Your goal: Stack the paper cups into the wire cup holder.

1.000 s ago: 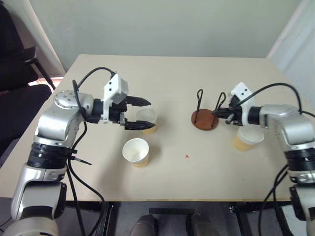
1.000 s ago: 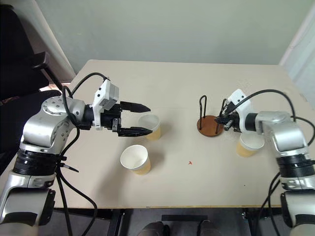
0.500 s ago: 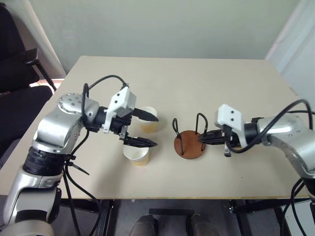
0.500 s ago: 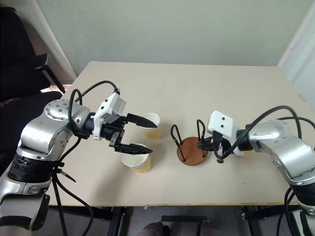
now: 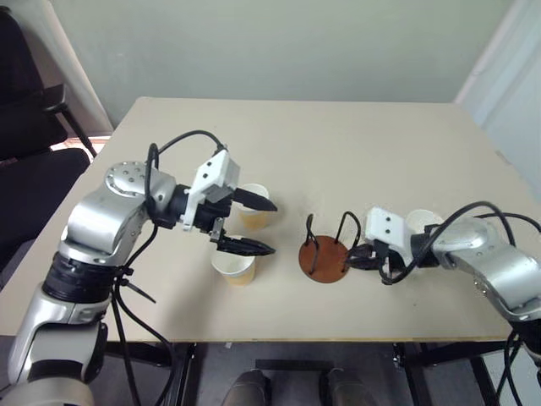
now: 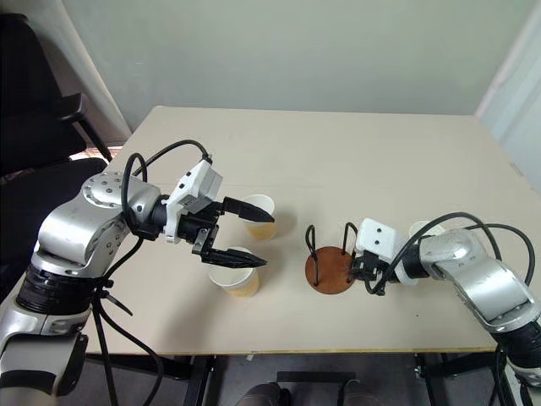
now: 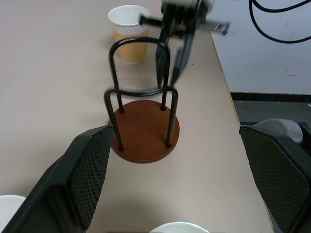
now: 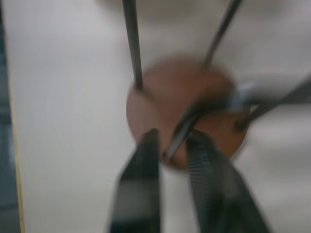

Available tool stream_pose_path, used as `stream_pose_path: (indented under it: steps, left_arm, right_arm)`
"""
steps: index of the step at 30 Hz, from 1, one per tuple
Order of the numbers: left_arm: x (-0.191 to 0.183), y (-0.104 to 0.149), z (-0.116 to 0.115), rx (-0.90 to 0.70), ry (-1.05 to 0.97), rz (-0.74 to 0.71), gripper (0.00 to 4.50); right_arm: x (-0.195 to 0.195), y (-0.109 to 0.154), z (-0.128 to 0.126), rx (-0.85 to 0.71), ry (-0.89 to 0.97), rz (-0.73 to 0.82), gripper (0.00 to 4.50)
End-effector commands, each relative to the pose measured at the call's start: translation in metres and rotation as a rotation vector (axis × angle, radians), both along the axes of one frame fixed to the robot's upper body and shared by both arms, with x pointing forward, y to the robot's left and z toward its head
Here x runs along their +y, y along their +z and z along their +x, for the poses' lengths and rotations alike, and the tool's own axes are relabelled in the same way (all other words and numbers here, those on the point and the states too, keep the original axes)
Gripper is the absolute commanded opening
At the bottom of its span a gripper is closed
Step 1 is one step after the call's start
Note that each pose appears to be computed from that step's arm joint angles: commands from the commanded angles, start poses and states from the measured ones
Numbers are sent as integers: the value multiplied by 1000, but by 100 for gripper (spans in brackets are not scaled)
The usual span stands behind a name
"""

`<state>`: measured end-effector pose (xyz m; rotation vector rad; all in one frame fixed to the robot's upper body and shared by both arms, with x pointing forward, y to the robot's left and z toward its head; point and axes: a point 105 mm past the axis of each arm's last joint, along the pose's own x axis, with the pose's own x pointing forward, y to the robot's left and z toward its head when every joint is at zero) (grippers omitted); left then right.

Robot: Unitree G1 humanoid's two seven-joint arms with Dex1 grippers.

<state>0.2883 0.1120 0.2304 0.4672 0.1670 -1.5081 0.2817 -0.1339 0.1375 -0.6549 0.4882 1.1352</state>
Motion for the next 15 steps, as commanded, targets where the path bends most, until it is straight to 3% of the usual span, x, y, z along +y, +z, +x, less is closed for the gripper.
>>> stream_pose_path:
  steps: [1, 5, 11, 15]
  left_arm:
    - [-4, 10, -3, -44, -18, -8, 450]
    - [1, 11, 0, -75, 13, -6, 450]
    - [11, 40, 17, -276, 118, -2, 450]
    - [13, 47, 16, -313, 112, 21, 450]
  right_arm:
    - [-5, 15, 2, -56, -6, -7, 213]
    - [-23, 27, -7, -54, -44, -31, 349]
    - [-44, 78, -15, -119, -133, 20, 349]
    - [-41, 97, -20, -119, -125, 91, 349]
